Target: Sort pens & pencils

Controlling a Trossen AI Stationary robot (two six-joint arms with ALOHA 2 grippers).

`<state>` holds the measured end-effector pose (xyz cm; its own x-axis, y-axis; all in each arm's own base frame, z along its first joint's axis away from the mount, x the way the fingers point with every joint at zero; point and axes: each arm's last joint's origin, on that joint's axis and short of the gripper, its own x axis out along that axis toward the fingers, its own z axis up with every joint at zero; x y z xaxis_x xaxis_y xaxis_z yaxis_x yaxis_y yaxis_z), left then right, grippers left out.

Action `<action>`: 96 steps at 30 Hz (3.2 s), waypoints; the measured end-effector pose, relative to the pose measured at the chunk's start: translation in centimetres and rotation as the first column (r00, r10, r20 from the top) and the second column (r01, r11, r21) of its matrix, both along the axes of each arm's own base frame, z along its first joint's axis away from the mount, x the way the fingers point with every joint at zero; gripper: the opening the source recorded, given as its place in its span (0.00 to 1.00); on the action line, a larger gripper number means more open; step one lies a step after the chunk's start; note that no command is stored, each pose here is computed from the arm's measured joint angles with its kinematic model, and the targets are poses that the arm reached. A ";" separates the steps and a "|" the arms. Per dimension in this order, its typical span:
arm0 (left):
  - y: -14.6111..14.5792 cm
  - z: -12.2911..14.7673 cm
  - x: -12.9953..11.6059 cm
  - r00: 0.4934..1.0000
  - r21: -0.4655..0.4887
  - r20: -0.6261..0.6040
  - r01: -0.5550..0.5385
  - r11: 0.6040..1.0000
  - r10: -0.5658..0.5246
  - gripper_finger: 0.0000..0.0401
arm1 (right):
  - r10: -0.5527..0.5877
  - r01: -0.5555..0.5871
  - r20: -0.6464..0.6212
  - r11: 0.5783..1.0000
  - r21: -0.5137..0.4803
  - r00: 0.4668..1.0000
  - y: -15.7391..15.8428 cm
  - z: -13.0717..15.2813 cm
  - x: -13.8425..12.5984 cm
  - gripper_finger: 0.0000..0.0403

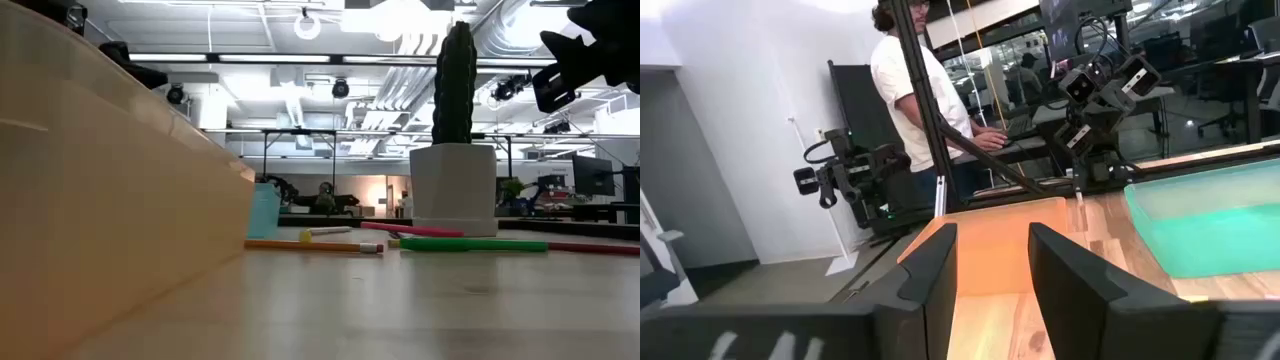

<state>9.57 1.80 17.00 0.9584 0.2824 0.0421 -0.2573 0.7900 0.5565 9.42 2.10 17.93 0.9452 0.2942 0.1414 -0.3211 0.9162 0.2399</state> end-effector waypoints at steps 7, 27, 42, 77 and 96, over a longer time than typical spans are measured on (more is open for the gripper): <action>0.0 0.0 0.0 1.000 0.000 0.000 0.000 1.000 0.000 0.00 | 0.000 0.000 0.000 1.000 0.000 1.000 0.0 0.0 0.0 0.29; 0.0 0.0 0.0 1.000 0.000 0.000 0.000 1.000 0.000 0.00 | 0.000 0.000 0.000 1.000 0.000 1.000 0.0 0.0 0.0 0.29; 0.0 0.0 0.0 1.000 0.000 0.000 0.000 1.000 0.000 0.00 | 0.000 0.000 0.000 1.000 0.000 1.000 0.0 0.0 0.0 0.29; 0.0 0.0 0.0 1.000 -0.048 0.014 0.003 0.999 -0.002 0.00 | 0.000 0.000 0.000 1.000 0.000 1.000 0.0 0.0 0.0 0.29; 0.0 0.2 0.0 0.951 -0.827 0.291 0.197 0.527 0.102 0.00 | -0.051 0.029 0.155 0.989 0.146 0.987 -0.3 1.8 -0.4 0.29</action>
